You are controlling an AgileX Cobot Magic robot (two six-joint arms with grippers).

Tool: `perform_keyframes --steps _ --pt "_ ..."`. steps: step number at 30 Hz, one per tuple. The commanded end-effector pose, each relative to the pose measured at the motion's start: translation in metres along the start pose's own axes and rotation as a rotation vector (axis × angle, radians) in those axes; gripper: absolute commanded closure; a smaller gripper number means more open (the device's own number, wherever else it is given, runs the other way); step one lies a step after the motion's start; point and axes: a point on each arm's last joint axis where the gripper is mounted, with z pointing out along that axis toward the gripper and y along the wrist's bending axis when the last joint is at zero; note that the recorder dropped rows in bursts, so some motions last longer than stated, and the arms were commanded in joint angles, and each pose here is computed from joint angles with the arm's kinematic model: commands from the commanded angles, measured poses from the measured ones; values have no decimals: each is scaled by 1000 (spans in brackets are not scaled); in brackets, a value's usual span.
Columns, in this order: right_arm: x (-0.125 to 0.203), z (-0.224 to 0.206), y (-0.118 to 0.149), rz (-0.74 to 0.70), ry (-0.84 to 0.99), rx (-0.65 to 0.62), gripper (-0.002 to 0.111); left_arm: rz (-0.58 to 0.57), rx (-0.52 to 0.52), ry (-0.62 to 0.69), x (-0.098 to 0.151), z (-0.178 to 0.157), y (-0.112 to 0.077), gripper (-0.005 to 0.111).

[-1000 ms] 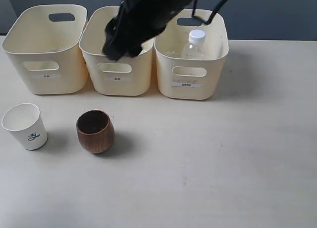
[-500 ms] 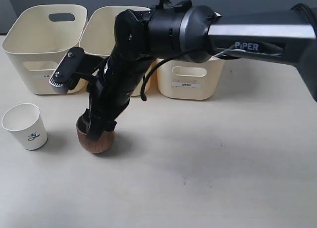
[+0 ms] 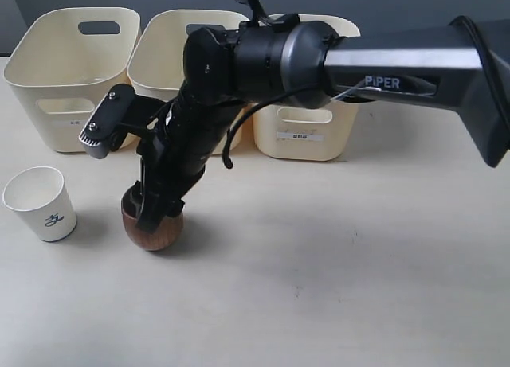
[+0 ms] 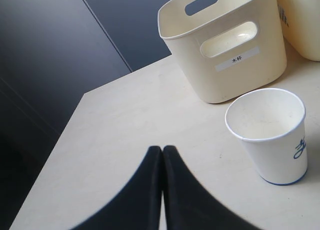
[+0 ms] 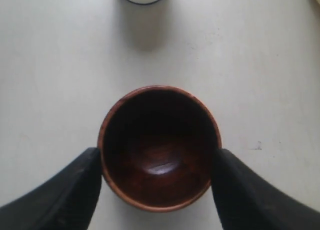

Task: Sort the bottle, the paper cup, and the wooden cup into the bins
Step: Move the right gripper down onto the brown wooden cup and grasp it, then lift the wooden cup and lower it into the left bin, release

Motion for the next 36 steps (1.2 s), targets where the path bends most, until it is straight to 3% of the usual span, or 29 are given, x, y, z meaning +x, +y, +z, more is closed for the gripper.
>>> perform_keyframes --steps 1,8,15,21,34,36 --pt "-5 3 9 -36 -2 -24 47 -9 6 -8 0 0 -1 107" --pt "-13 3 25 -116 8 -19 47 -9 6 -8 0 0 -1 107" --pt "-16 -8 25 -140 0 5 47 -9 6 -8 0 0 -1 107" --pt "-18 -9 35 -191 3 -45 47 -9 6 -8 0 0 -1 107" --pt "-11 21 37 -168 34 -79 48 -9 6 -8 0 0 -1 107" --pt "-7 28 36 -170 52 -84 53 -9 6 -8 0 0 -1 107"
